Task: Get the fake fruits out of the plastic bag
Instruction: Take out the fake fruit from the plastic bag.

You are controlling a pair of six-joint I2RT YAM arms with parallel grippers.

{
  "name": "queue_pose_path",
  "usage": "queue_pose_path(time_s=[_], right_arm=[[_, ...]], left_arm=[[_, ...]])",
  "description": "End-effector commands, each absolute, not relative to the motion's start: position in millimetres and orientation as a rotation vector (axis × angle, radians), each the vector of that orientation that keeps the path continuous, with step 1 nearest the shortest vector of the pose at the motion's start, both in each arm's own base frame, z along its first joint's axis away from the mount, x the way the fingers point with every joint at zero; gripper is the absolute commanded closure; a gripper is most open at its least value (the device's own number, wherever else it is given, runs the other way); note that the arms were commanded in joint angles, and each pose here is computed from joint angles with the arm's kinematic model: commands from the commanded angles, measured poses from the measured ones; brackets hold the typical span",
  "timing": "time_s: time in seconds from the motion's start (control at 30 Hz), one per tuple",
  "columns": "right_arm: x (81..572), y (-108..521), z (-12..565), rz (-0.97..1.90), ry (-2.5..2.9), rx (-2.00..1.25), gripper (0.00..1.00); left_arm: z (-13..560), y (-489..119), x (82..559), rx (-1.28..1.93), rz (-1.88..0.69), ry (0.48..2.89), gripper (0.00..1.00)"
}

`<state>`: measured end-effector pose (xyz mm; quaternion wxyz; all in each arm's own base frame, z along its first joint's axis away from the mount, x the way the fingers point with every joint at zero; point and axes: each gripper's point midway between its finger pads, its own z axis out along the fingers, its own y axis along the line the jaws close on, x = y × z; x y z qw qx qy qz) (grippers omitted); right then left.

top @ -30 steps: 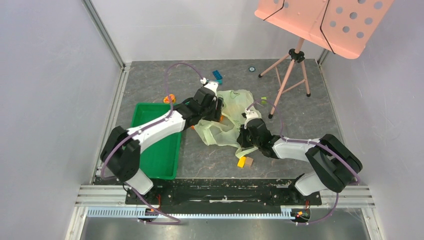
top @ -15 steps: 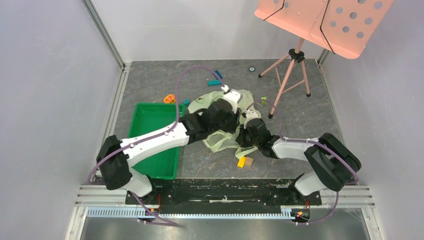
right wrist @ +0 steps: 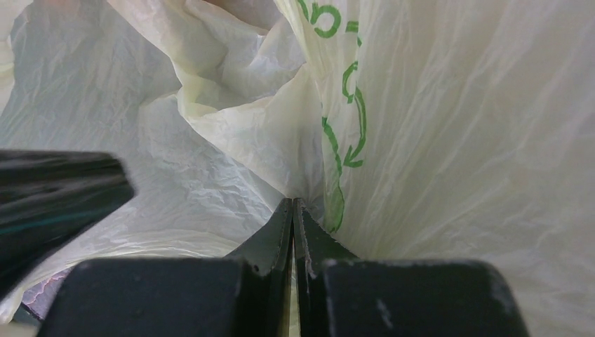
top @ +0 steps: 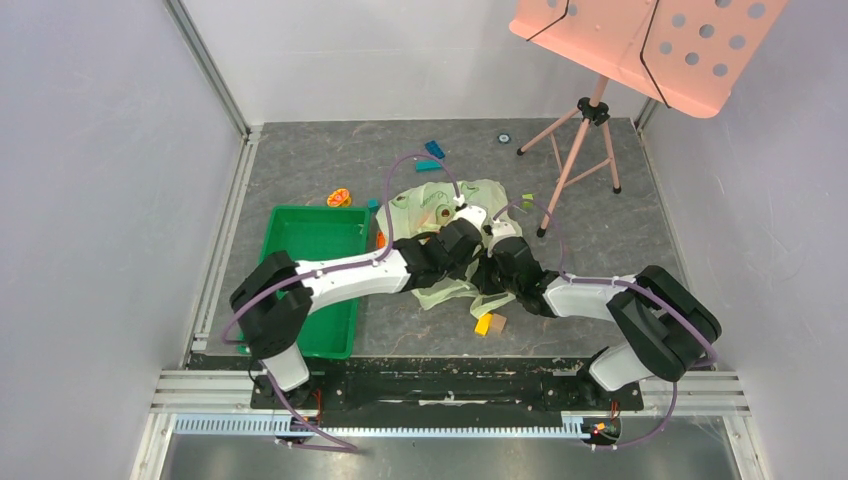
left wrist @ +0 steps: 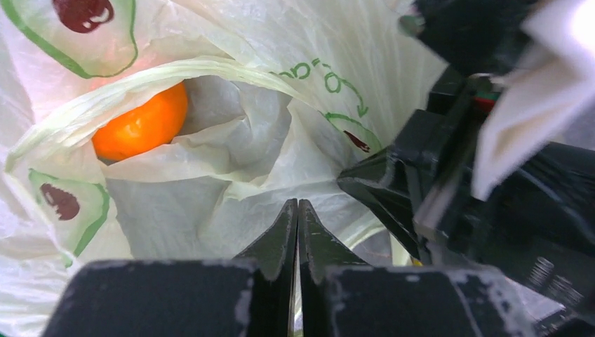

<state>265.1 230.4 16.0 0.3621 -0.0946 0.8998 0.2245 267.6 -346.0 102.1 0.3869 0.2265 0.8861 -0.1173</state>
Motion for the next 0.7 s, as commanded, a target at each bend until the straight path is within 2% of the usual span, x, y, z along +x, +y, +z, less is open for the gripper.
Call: queue_pose_path(time_s=[0.0,0.23,0.4,0.67], right_arm=[[253.1,223.6,-0.6,0.552,2.379,-0.25,0.98],[251.5,222.0,-2.4,0.547,2.383,-0.255,0.98],[250.4,221.6,-4.5,0.544,2.389,-0.257,0.98],[251.0,221.6,-6.2,0.543,2.391,-0.254,0.98]], left_arm=[[90.1,-351.5,290.3,0.527,-0.245,2.234,0.95],[73.3,-353.3,321.8,0.503,-0.194,2.243,0.94],[81.0,-356.1,339.5,0.52,-0.132,2.18,0.83],[78.1,-334.6,362.6,0.517,0.048,2.128,0.51]])
